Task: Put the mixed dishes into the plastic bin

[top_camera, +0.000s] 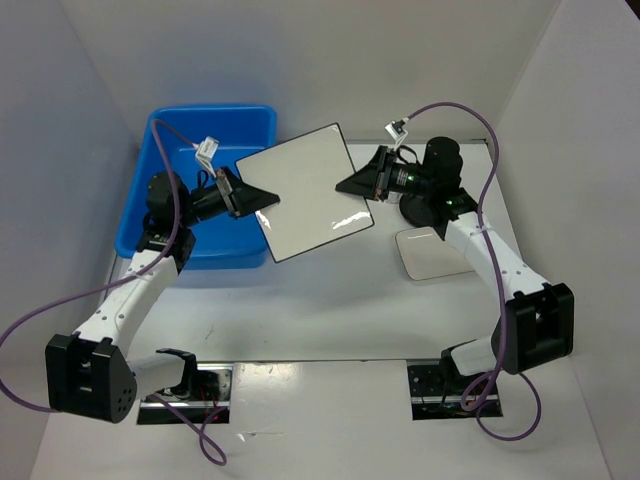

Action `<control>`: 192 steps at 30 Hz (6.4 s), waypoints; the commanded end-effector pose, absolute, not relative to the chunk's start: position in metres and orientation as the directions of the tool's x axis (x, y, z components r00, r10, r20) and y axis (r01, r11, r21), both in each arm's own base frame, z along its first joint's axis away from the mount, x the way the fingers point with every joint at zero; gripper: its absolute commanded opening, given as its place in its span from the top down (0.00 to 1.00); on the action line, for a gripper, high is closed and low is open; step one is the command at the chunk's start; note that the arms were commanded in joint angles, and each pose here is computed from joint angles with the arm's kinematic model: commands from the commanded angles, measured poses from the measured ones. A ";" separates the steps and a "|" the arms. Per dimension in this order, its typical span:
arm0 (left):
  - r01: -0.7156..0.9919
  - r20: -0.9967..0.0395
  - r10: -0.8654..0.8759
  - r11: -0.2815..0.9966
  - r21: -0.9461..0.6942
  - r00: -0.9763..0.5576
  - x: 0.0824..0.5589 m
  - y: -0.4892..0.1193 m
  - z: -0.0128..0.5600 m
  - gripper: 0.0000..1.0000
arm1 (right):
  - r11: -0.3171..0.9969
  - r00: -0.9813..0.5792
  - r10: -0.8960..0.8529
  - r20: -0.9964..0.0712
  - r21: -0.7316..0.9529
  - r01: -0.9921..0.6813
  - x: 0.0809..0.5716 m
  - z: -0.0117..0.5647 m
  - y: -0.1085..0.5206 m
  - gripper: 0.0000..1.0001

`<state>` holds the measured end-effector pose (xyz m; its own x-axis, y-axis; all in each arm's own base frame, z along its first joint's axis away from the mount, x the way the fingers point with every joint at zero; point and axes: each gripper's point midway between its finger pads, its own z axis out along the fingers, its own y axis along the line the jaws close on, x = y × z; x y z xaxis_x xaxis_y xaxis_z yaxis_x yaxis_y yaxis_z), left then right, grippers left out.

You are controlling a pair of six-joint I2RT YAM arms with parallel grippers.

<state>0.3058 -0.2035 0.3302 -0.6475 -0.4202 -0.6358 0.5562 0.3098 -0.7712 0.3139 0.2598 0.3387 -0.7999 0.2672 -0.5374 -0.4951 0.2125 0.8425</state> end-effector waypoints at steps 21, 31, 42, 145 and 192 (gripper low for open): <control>0.447 -0.753 -0.534 0.607 -0.657 -0.384 0.406 -0.126 0.386 1.00 | 0.412 -0.597 0.353 -0.720 0.693 -0.592 0.333 0.383 0.202 0.00; 0.094 -0.686 -0.670 0.692 -0.715 -0.283 0.470 0.005 0.337 1.00 | 0.444 -0.592 0.343 -0.730 0.681 -0.582 0.318 0.365 0.197 0.00; -0.084 -0.668 -0.652 0.735 -0.673 -0.359 0.500 0.055 0.259 1.00 | 0.468 -0.604 0.339 -0.721 0.686 -0.556 0.313 0.349 0.193 0.00; 0.030 -0.691 -0.504 0.797 -0.604 -0.518 0.376 -0.049 0.292 0.00 | 0.150 -0.059 0.966 -0.251 0.360 0.921 0.280 0.008 -0.059 0.58; 0.014 -0.656 -0.531 0.771 -0.637 -0.537 0.372 -0.054 0.273 0.00 | 0.291 -0.192 0.954 -0.229 0.564 0.772 0.286 0.074 0.003 1.00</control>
